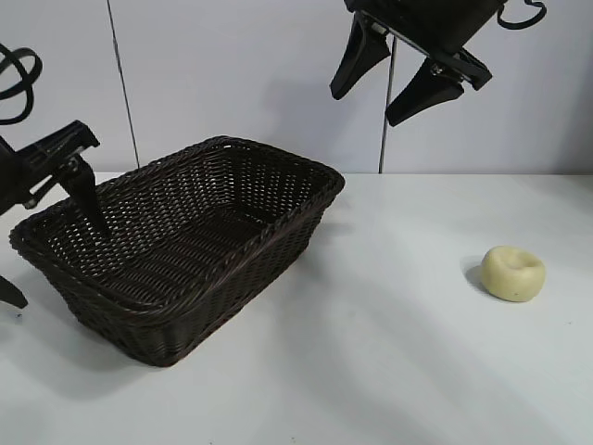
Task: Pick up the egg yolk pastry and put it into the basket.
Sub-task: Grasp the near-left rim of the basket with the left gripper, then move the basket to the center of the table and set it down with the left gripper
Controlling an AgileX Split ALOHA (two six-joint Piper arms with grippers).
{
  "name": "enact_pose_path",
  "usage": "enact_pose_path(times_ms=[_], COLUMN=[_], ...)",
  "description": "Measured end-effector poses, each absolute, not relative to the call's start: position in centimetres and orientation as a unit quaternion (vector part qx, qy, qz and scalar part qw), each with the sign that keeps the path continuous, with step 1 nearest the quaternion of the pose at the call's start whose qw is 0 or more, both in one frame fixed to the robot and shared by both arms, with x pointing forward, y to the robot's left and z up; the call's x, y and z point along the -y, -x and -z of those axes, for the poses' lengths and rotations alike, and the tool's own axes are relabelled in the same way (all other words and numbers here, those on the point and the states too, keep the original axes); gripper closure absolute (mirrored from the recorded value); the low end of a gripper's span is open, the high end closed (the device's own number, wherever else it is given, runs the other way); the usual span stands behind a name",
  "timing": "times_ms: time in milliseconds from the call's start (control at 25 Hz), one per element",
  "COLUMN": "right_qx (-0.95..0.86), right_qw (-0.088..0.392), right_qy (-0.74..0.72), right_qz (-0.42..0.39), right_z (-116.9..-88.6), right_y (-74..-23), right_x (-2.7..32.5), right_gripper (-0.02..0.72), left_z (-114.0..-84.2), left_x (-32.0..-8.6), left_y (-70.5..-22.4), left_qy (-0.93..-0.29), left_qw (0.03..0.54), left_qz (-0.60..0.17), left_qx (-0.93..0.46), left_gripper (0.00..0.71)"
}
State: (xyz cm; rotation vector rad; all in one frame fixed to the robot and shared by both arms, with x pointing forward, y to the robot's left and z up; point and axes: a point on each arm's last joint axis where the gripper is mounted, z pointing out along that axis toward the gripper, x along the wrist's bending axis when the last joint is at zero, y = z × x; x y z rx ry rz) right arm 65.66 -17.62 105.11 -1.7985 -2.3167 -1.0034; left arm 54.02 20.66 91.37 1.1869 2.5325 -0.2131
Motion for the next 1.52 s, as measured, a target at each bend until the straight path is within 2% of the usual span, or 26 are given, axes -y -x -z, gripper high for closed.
enact_pose_path(times_ms=[200, 280, 600, 880, 1320, 1520], right_qx=[0.748, 0.748, 0.749, 0.749, 0.749, 0.749], right_qw=[0.020, 0.020, 0.019, 0.019, 0.019, 0.019], right_qy=[0.580, 0.580, 0.579, 0.579, 0.579, 0.579], right_qz=[0.323, 0.323, 0.322, 0.321, 0.320, 0.320], right_z=[-105.1, -105.1, -105.1, -105.1, -105.1, -105.1], right_y=[-65.7, -65.7, -65.7, -65.6, -65.6, -65.6], right_x=[17.6, 17.6, 17.7, 17.7, 17.7, 17.7], right_gripper=[0.167, 0.167, 0.167, 0.167, 0.167, 0.167], left_z=[-91.3, -91.3, -91.9, -95.1, -99.1, -99.2], left_x=[-20.6, -20.5, -19.9, -19.8, -22.1, -22.3], left_y=[-54.1, -54.2, -54.3, -56.1, -58.4, -59.6], left_qy=[-0.410, -0.389, -0.398, -0.452, -0.581, -0.643], left_qw=[0.170, 0.176, 0.167, 0.195, 0.208, 0.168], left_qz=[0.078, 0.087, 0.110, 0.115, 0.096, 0.088], left_qx=[-0.893, -0.900, -0.896, -0.863, -0.781, -0.742], left_gripper=[0.539, 0.602, 0.602, 0.602, 0.603, 0.603])
